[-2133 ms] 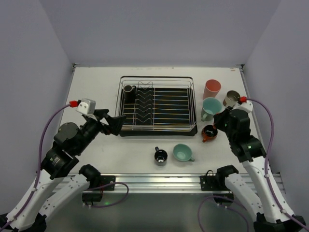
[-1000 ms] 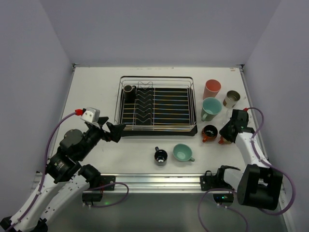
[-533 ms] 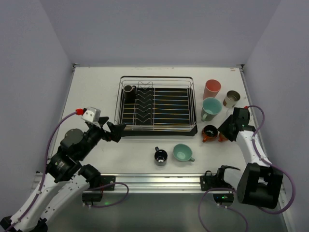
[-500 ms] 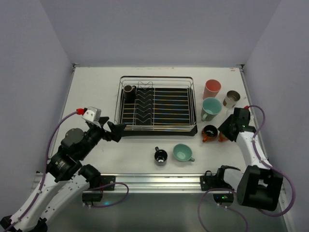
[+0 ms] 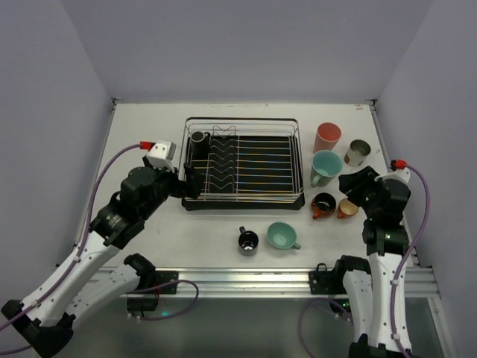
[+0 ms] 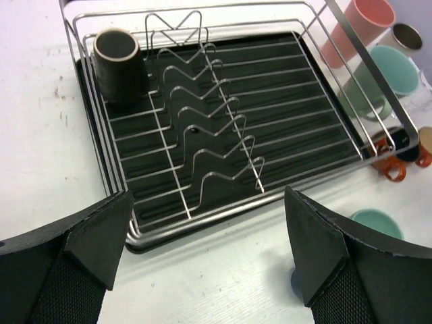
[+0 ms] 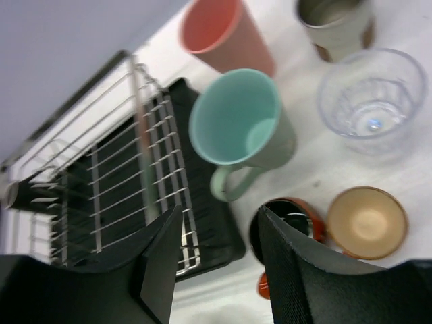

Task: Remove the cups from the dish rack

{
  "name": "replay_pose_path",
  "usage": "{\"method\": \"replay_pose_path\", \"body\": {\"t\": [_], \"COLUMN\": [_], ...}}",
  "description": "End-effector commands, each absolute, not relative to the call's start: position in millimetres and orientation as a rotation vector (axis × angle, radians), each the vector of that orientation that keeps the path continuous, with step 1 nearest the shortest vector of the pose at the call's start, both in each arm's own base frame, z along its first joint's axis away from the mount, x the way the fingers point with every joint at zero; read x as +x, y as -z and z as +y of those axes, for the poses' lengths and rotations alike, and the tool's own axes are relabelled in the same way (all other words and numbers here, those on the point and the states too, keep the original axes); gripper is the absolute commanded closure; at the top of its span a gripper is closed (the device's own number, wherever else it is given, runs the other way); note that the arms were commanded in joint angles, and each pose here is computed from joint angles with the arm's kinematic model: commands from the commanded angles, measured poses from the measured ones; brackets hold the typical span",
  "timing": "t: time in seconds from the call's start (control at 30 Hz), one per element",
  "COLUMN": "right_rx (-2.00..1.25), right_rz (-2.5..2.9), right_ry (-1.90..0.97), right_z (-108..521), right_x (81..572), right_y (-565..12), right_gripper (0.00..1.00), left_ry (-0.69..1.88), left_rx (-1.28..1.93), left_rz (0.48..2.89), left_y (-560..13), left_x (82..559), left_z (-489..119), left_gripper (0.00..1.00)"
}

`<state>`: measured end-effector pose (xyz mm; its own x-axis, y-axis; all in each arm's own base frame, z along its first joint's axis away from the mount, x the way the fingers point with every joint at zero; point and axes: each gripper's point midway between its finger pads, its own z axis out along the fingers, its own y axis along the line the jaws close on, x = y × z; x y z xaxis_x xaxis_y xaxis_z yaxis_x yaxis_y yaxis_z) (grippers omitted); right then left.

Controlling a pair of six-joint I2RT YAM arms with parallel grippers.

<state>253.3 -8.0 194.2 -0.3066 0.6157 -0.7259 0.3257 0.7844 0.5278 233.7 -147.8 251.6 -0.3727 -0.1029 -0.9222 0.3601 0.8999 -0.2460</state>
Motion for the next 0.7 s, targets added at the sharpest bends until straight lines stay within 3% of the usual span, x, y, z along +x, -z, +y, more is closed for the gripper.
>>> {"method": "replay_pose_path", "body": {"t": [0.0, 0.43, 0.67], "right_rx": [0.525, 0.214, 0.155], "right_rz": [1.863, 1.804, 1.808], "right_ry": [-0.598, -0.89, -0.936], "right_z": [34.2, 96.3, 107.9], "right_x": [248.2, 207.9, 202.7], "right_y": [-217.1, -230.5, -227.9], "right_gripper": [0.48, 0.51, 0.51], "left_ry": [0.485, 0.079, -0.025], "left_rx": [0.05, -0.103, -0.057], "left_rz": [1.834, 1.845, 1.904], "left_y": [-286.9, -263.1, -227.9], "left_x": [264.9, 418.9, 457.0], "left_z": [-153.1, -163.1, -157.4], "left_gripper": [0.0, 0.03, 0.06]}}
